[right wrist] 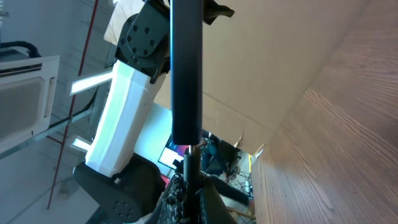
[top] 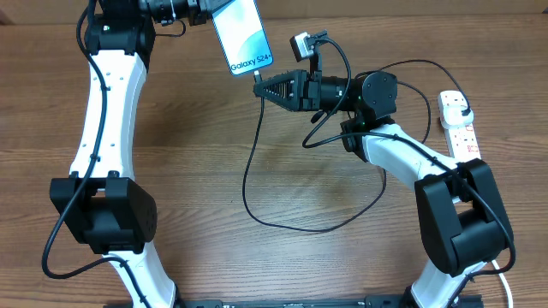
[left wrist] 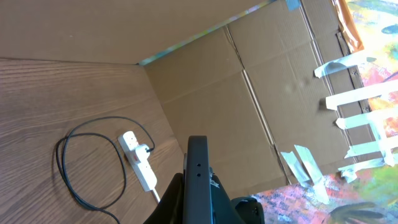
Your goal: Plug charger to phone and switch on socket
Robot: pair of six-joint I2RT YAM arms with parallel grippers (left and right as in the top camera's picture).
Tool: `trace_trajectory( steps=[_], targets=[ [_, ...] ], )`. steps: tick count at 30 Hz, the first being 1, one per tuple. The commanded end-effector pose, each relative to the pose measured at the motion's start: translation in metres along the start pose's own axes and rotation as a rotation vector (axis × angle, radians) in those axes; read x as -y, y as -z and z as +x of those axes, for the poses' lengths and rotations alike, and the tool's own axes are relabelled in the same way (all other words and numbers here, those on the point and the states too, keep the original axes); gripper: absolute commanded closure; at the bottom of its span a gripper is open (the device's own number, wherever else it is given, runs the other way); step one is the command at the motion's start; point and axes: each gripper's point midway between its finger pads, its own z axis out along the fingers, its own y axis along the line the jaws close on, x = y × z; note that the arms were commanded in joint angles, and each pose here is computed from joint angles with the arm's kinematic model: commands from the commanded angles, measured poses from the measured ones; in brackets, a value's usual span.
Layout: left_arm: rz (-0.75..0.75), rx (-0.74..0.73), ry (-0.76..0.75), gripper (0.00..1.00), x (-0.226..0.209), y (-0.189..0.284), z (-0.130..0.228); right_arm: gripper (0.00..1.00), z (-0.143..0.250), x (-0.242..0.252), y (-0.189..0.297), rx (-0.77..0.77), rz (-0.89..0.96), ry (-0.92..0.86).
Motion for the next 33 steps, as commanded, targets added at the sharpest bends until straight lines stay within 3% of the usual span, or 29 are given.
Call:
trace_trajectory(
  steps=[1, 17, 33],
  targets=[
    [0.025, -0.021, -0.041, 0.96, 0.0145, -0.0014, 0.0043, 0.96, -0.0023, -0.0032, 0.0004, 0.005, -0.005, 0.005],
    [0.025, -0.021, -0.047, 0.96, 0.0146, -0.0015, 0.0044, 0.96, -0.0009, -0.0108, 0.0005, -0.003, -0.027, 0.017],
    [0.002, 0.007, 0.048, 0.96, 0.0107, -0.0021, -0.0003, 0.96, -0.0008, -0.0102, 0.0005, -0.003, -0.025, 0.014]
  ],
)
